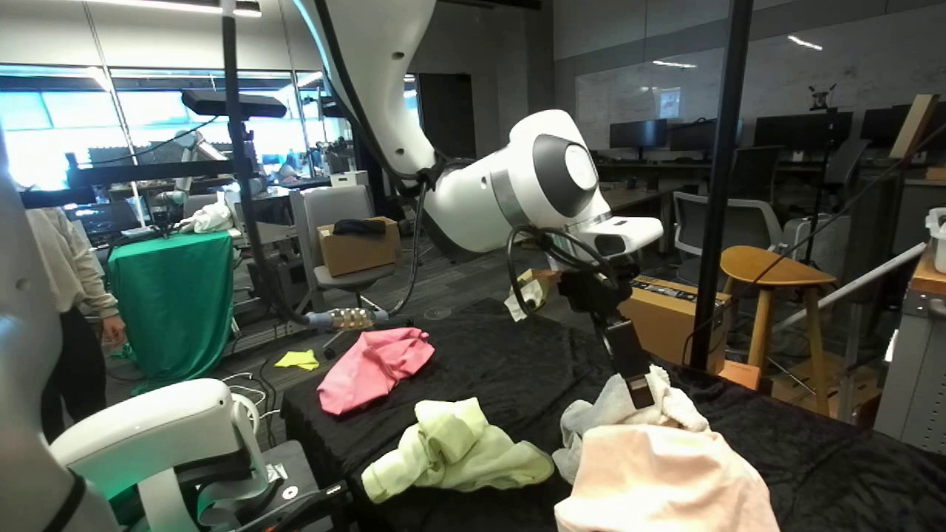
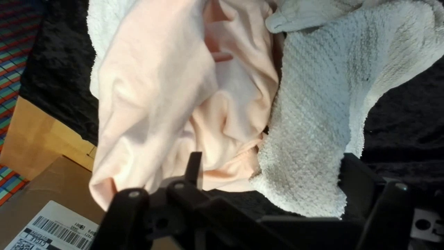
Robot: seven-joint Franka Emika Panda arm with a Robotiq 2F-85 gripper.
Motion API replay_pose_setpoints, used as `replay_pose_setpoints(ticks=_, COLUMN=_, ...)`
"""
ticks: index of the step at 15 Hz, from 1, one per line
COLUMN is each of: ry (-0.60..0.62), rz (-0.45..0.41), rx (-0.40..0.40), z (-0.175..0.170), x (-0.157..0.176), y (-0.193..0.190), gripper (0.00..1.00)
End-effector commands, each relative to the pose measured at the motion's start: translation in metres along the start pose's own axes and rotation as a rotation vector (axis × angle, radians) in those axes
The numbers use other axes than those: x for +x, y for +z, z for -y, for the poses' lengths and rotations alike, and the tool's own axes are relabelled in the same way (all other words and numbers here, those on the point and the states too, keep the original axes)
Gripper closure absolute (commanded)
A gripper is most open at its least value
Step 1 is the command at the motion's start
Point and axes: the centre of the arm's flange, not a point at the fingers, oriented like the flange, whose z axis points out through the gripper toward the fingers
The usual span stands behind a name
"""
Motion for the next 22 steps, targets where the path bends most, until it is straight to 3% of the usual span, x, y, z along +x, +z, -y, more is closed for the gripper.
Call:
replay_pose_setpoints(ticks=1, ry=-0.038, rz=0.042, rx=0.049, z=-0.012, x=-0.008, y=-0.027, gripper=0.00)
replay_pose_setpoints(ticks=12, ry=-0.299, rz=0.277, rx=0.177, z=0.008, x=-0.085, y=-0.040, gripper=0.00)
replay_pose_setpoints(ticks=22, ry=-0.322, rz=0.446, rx=0.240, z=0.045, x=-0.160, y=-0.015, gripper=0.00)
